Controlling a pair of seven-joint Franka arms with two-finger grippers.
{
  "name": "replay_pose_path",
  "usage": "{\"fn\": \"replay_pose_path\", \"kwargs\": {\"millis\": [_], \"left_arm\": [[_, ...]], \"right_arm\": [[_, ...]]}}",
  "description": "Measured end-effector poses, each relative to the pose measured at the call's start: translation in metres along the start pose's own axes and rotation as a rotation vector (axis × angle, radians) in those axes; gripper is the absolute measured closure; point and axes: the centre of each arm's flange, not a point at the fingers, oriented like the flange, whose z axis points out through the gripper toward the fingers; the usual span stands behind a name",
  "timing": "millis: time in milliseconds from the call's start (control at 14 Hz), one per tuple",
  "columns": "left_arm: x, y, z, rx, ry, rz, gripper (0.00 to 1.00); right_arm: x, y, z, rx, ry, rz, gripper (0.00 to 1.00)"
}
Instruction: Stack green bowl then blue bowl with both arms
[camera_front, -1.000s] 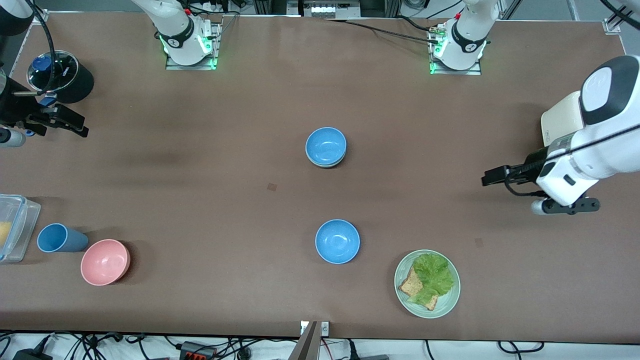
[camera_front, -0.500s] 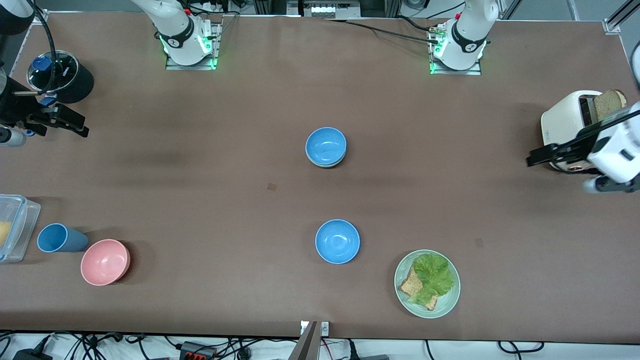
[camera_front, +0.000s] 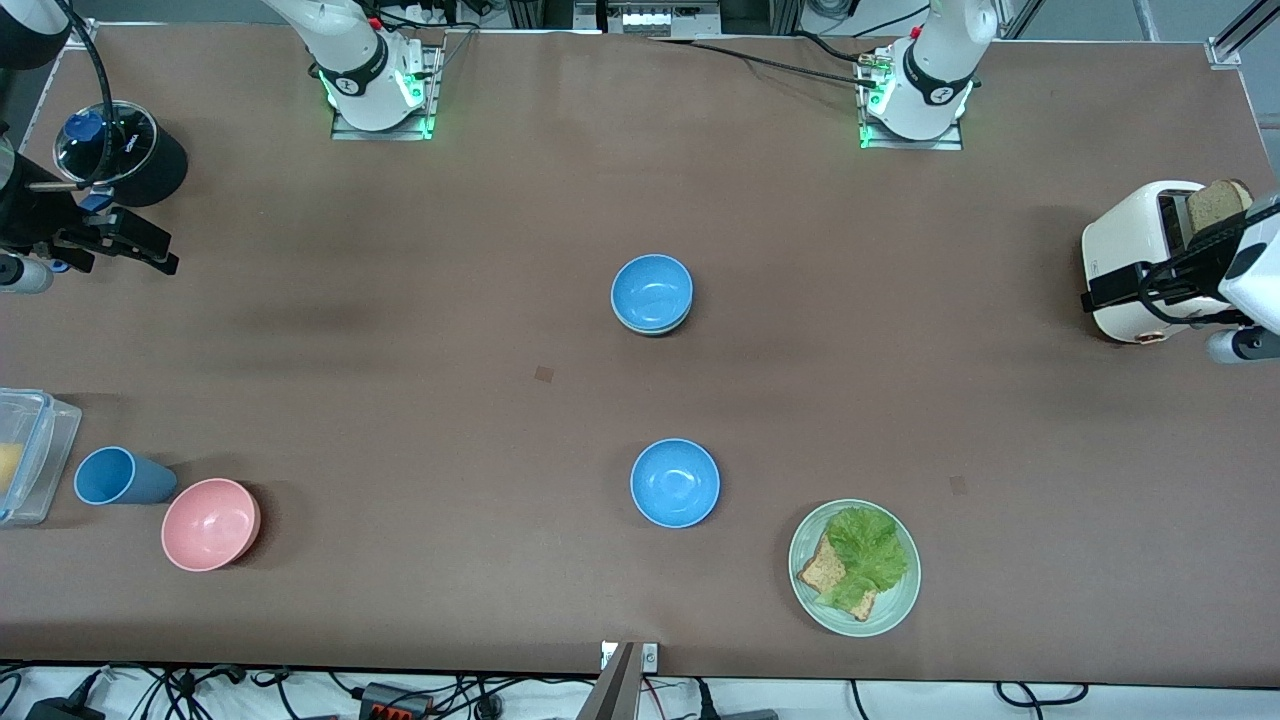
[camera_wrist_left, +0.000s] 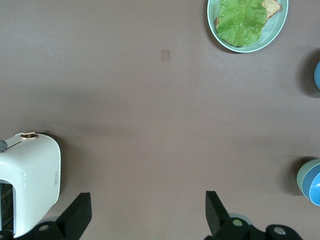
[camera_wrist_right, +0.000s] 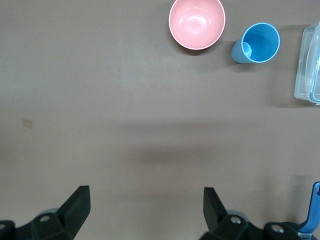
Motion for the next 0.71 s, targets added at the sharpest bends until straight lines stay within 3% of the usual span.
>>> {"fn": "replay_pose_path", "kwargs": {"millis": [714], "left_arm": [[-0.002, 0.015, -0.001, 0.034, 0.004, 0.028, 0.00]], "right_arm": [[0.000, 0.000, 0.000, -0.006, 0.000, -0.001, 0.00]]}}
